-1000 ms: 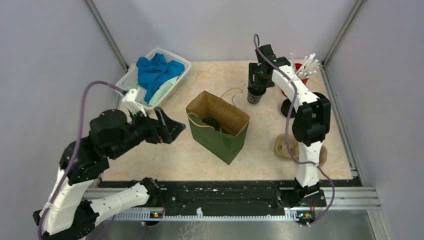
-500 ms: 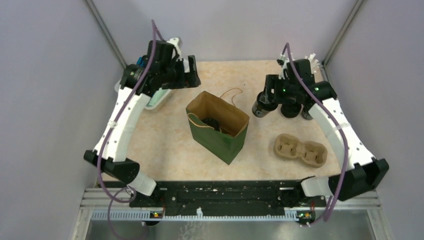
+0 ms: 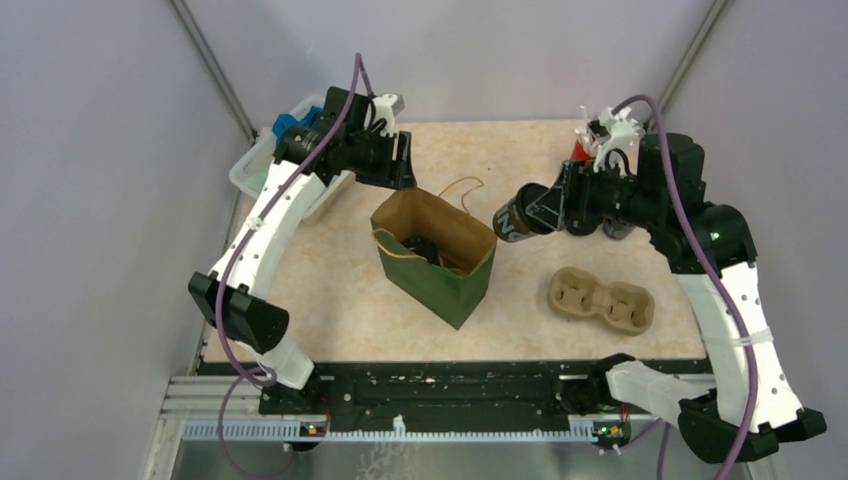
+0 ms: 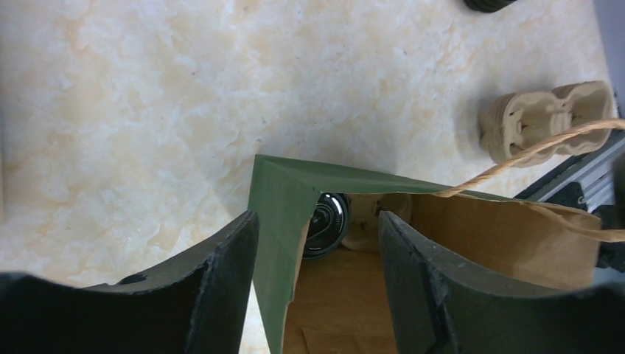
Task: Pack the takeout coffee
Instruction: Place the coffee cup on the cup tray.
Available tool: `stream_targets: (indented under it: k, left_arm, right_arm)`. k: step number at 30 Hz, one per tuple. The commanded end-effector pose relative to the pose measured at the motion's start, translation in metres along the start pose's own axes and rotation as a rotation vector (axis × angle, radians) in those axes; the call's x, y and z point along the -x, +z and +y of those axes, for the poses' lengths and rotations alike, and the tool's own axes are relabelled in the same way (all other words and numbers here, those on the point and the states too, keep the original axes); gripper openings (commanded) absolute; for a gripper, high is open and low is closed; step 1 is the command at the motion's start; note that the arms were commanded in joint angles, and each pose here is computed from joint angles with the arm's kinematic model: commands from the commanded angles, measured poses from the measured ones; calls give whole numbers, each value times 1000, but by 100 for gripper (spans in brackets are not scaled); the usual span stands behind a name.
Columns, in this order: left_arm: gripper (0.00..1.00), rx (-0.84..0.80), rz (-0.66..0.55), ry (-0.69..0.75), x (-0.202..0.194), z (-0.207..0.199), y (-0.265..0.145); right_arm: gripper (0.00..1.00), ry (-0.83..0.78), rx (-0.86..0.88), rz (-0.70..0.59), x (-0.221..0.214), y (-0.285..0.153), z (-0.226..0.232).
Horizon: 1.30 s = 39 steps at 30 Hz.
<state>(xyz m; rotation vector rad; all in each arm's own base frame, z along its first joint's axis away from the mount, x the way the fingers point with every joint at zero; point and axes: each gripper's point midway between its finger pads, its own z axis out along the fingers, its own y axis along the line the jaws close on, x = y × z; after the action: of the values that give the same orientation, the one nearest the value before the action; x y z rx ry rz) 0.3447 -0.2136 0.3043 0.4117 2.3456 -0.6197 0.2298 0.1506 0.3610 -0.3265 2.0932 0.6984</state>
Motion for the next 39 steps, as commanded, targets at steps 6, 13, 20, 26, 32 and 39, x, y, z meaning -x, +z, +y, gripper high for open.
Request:
stream_targets:
  k: [6, 13, 20, 26, 32, 39]
  left_arm:
    - [57, 7, 17, 95, -1, 11, 19]
    - [42, -6, 40, 98, -10, 13, 27]
    - [26, -14, 30, 116, -7, 13, 34]
    - [10, 15, -46, 140, 4, 17, 29]
    - [0, 80, -136, 149, 9, 25, 16]
    - [0, 124, -256, 141, 6, 30, -6]
  right_arm:
    - [49, -83, 80, -53, 13, -33, 25]
    - [42, -50, -25, -225, 32, -49, 13]
    - [28, -115, 27, -244, 41, -51, 23]
    - [24, -202, 236, -219, 56, -48, 61]
    - [22, -242, 377, -242, 68, -43, 89]
    - [20, -415, 408, -149, 58, -5, 136]
